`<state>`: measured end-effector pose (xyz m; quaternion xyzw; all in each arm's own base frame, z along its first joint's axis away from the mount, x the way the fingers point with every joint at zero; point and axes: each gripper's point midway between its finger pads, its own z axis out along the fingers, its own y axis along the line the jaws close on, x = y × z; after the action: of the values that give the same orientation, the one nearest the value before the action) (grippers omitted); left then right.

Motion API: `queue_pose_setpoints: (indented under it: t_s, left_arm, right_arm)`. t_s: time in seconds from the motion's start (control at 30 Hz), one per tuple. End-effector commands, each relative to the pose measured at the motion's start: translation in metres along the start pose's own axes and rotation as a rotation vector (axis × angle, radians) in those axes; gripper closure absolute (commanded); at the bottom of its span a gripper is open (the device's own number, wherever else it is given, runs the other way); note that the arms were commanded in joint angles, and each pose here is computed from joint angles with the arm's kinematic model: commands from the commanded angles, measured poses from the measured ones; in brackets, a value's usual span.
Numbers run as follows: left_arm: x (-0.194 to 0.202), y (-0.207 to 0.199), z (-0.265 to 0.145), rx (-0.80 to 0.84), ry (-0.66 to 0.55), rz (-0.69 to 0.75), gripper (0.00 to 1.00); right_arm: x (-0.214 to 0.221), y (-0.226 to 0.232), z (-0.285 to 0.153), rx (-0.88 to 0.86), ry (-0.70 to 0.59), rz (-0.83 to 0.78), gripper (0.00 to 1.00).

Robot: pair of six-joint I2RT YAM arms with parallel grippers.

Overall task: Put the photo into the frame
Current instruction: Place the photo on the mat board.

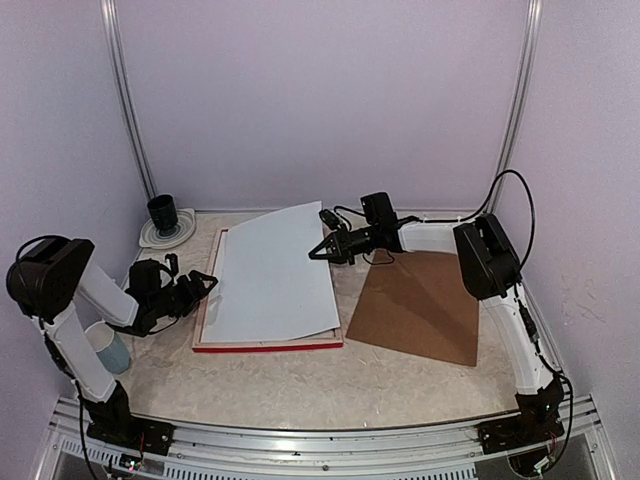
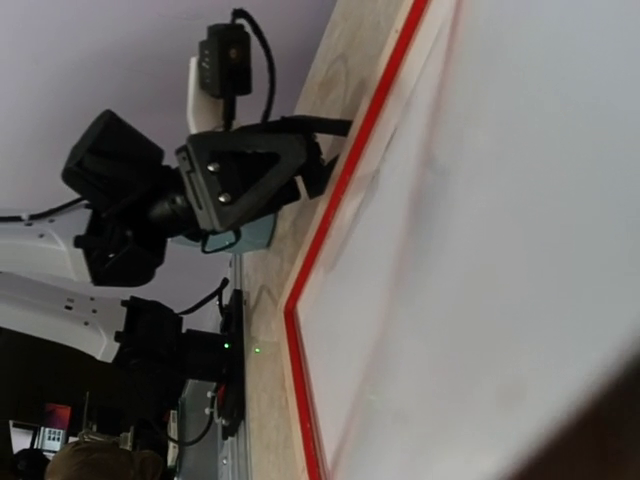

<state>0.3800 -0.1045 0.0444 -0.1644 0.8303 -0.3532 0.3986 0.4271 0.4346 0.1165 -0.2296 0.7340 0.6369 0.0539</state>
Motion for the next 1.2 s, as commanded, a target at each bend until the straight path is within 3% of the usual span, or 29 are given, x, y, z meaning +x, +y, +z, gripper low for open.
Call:
queue_pose_setpoints:
  t_s: [0.0,0.37,0.67,1.17]
  left_arm:
    - [0.014,-0.003,0.006,0.040,0.068,-0.020,0.23]
    - [0.019,-0.005,0.007,0.044,0.080,-0.016,0.24]
    - [0.023,-0.007,0.008,0.056,0.095,-0.015,0.24]
    - [0.027,-0.011,0.012,0.077,0.113,-0.015,0.23]
  right_arm:
    - [-0.019,0.047,-0.013,-0.061,-0.025,-0.102,0.97]
    - [-0.017,0.065,-0.027,-0.138,-0.052,-0.070,0.96]
    - [-0.012,0.015,-0.017,-0.118,-0.063,0.089,0.90]
    - [-0.016,0.006,-0.016,-0.116,-0.085,0.133,0.77]
